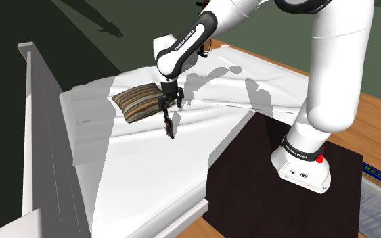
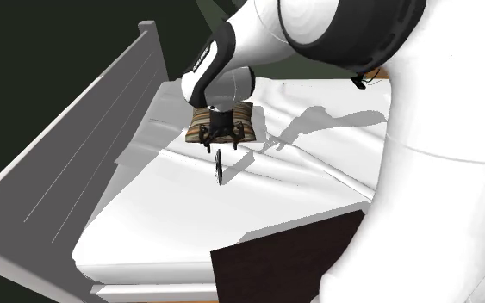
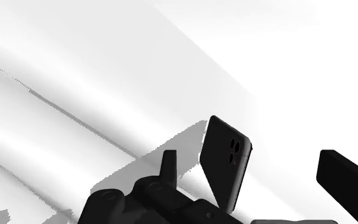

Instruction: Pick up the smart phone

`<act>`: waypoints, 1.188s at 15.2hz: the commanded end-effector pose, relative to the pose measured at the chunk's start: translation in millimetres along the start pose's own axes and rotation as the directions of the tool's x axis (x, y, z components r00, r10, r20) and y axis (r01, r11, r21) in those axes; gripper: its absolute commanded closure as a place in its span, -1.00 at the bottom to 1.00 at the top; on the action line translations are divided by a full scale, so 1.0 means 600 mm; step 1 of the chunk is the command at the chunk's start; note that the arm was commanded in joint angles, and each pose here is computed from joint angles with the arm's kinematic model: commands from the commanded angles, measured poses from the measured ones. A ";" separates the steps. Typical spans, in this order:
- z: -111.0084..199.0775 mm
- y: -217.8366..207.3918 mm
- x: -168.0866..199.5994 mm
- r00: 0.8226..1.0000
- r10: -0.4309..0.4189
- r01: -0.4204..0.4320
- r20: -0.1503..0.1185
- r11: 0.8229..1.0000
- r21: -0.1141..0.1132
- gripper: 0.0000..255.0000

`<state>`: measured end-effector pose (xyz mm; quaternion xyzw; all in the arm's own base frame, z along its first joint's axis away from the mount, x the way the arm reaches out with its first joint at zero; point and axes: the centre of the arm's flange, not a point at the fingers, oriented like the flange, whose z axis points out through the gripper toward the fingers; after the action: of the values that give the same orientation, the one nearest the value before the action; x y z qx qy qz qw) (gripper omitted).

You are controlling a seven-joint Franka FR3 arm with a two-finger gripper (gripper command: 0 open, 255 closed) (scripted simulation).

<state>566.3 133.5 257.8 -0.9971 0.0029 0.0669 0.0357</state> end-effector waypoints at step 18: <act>0.125 -0.018 0.070 1.000 0.010 -0.010 0.011 1.000 -0.007 1.00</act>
<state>598.5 149.3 180.0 -0.9969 0.0075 0.0715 0.0318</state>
